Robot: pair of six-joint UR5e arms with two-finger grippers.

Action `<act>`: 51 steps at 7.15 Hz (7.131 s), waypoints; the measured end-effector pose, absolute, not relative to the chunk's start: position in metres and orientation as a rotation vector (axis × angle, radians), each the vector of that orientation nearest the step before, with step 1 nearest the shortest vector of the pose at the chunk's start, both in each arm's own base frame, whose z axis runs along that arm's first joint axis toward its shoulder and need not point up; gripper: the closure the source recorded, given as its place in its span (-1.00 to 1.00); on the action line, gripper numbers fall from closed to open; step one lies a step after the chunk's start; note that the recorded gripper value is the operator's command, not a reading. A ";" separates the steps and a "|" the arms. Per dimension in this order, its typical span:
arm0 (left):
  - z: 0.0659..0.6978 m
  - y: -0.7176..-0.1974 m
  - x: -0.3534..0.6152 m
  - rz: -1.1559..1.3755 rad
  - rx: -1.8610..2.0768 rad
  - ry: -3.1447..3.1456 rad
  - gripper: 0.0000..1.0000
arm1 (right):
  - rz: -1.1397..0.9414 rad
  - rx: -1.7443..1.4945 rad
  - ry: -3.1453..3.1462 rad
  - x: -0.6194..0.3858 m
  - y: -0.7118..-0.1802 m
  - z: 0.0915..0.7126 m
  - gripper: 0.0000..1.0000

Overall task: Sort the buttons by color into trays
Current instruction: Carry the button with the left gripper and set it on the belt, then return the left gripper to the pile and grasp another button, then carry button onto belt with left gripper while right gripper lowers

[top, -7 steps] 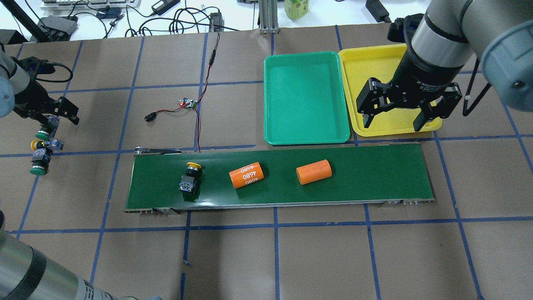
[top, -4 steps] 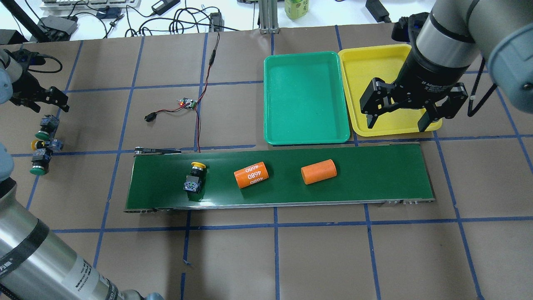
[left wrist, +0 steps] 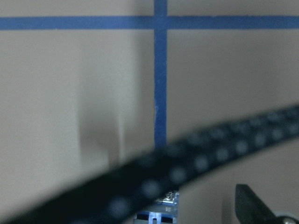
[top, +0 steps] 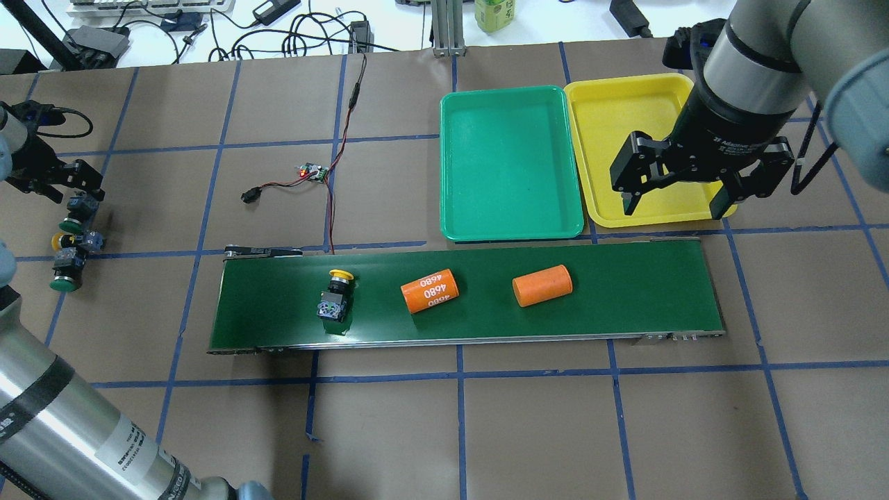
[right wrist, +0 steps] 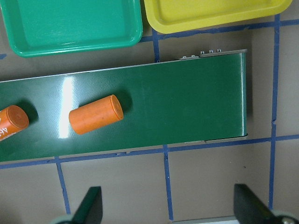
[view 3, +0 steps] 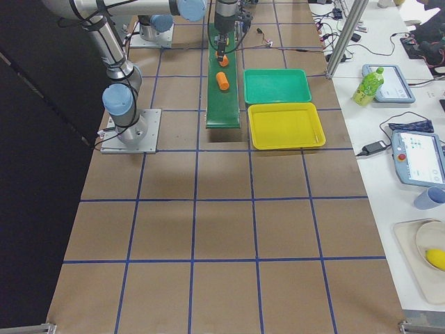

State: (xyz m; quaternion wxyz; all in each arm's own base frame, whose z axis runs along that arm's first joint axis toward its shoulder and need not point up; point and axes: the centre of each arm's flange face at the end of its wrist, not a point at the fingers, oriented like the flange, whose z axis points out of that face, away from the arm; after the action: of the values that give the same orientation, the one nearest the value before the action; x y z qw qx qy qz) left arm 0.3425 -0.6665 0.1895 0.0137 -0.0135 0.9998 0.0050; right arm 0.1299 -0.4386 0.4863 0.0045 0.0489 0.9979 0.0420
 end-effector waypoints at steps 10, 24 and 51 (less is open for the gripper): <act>0.299 -0.601 0.081 0.159 -0.132 3.222 1.00 | 0.132 0.153 3.131 0.130 -0.438 0.486 -1.00; 0.322 -0.551 0.038 0.006 -0.137 3.194 -1.00 | 0.125 0.149 3.128 0.131 -0.436 0.482 -1.00; 0.254 -0.461 -0.112 0.149 -0.409 3.120 -1.00 | 0.109 0.144 3.107 0.143 -0.435 0.415 -1.00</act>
State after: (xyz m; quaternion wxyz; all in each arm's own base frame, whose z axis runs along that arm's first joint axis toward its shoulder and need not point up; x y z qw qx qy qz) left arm -0.1115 -0.4611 0.2542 -0.0045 -0.1298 0.9904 0.0473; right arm 0.1426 -0.4354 0.4150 0.0145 0.0463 0.9982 0.0351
